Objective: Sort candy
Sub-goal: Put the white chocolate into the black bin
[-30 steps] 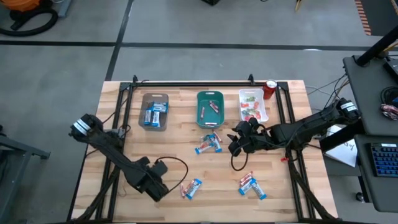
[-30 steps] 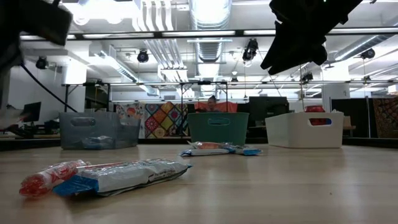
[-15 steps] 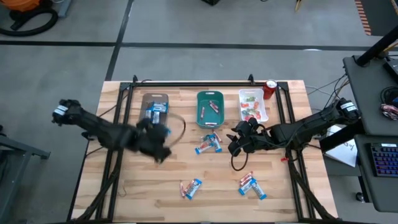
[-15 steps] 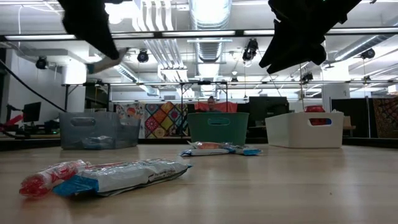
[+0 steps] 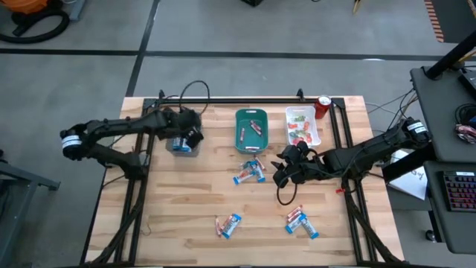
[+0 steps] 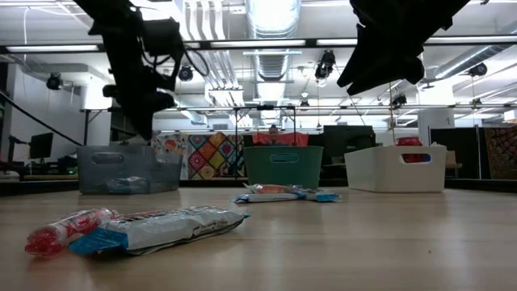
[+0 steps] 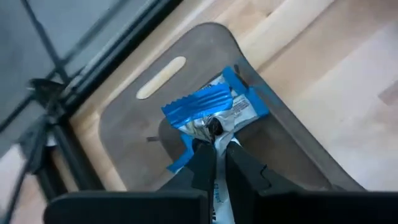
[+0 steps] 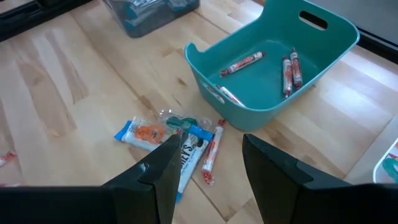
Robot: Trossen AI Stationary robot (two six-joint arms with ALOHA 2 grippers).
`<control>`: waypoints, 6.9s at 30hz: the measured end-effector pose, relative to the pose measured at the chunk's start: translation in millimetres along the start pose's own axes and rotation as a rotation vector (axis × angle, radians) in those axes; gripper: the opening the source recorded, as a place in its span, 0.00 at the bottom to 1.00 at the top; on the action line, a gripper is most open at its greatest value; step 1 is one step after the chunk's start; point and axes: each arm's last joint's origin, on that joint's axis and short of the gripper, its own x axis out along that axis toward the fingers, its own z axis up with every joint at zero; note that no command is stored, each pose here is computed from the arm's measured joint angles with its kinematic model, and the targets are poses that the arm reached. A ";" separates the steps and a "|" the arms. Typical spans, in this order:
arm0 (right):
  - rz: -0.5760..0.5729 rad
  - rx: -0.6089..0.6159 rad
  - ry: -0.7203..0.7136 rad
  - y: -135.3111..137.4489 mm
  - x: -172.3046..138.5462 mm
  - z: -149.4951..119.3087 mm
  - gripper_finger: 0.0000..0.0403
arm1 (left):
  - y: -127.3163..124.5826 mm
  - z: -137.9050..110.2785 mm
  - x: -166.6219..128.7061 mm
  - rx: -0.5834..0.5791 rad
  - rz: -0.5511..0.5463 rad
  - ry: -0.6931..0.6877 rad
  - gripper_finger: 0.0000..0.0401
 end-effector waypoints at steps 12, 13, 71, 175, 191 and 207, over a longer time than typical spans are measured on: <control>-0.023 -0.025 0.027 3.2 9.5 -6.7 0.41 | 16.3 2.7 16.1 -0.009 0.046 0.043 0.20; -0.028 -0.030 0.032 3.9 11.4 -8.1 0.41 | 16.2 2.8 16.0 -0.010 0.046 0.042 0.22; 0.225 0.161 0.749 56.8 47.1 -52.6 0.41 | -164.4 -109.9 -117.7 0.376 -0.579 -0.639 0.30; 0.036 -0.061 0.199 55.0 73.3 -32.9 0.06 | -161.5 -104.3 -127.1 0.175 -0.791 -0.842 0.30; 0.183 -0.263 -0.268 96.7 51.4 -8.6 0.05 | -149.2 -121.4 -82.5 -0.120 -0.878 -0.979 0.41; 0.210 -0.370 -0.380 103.6 46.0 0.3 0.02 | -183.6 -90.4 -87.1 -0.092 -0.779 -1.033 0.58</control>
